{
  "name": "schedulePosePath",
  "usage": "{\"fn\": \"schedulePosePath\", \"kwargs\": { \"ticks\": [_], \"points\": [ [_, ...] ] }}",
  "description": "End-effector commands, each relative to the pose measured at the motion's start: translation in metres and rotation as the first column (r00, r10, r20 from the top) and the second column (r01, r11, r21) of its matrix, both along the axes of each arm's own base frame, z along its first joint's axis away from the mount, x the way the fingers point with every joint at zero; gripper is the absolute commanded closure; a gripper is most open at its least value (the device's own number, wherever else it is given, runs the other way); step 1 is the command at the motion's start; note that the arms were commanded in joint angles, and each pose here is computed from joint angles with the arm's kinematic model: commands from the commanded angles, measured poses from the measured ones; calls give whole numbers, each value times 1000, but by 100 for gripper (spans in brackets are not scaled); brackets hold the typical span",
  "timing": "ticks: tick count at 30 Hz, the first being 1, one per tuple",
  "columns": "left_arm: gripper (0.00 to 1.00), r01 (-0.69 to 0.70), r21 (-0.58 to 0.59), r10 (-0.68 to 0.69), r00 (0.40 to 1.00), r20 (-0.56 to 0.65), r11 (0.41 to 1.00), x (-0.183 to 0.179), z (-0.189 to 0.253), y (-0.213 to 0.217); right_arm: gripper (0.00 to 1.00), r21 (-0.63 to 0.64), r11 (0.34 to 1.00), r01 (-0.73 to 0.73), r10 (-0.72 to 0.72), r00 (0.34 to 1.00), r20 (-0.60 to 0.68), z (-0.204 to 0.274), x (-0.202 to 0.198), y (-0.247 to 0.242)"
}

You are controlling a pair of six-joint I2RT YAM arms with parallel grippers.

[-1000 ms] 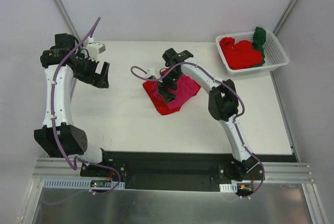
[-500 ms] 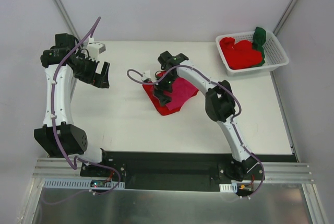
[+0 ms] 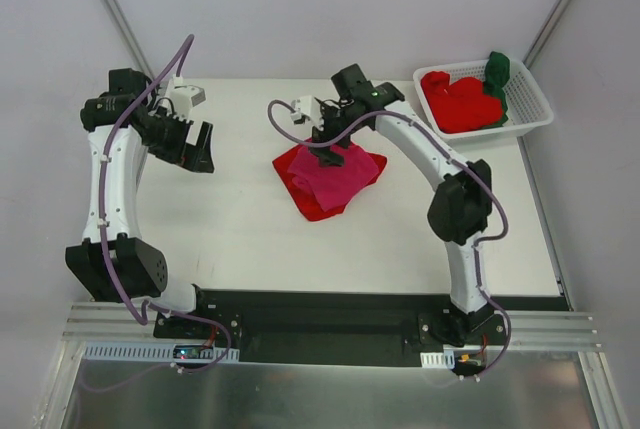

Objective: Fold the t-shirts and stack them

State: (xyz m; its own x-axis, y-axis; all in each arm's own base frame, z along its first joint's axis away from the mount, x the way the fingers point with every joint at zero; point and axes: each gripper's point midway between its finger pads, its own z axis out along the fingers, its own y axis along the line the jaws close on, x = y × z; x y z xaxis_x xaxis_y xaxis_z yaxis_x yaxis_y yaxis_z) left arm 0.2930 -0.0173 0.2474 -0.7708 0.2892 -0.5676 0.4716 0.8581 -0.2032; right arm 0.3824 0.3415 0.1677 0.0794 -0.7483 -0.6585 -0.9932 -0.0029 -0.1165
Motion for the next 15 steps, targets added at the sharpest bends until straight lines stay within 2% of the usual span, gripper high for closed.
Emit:
{"fn": "schedulePosePath", "kwargs": {
  "ticks": [1, 3, 7, 12, 15],
  "points": [
    [1, 11, -1, -11, 999, 43, 1000, -13, 13, -2, 3, -137, 991, -2, 15, 995, 96, -3, 3, -47],
    [1, 11, 8, -11, 999, 41, 1000, -13, 13, -1, 3, -178, 984, -9, 22, 997, 72, -19, -2, -57],
    [1, 7, 18, -8, 999, 45, 1000, -15, 14, 0, 3, -175, 983, 50, -41, 998, 56, -34, 6, -56],
    [1, 3, 25, -5, 999, 47, 1000, -14, 14, 2, 3, -195, 975, 102, -95, 994, 47, -60, 33, -41],
    [1, -1, 35, -1, 999, 49, 999, -15, 15, 4, 3, -174, 975, 135, -123, 989, 77, -53, 52, -30]
  ]
}}
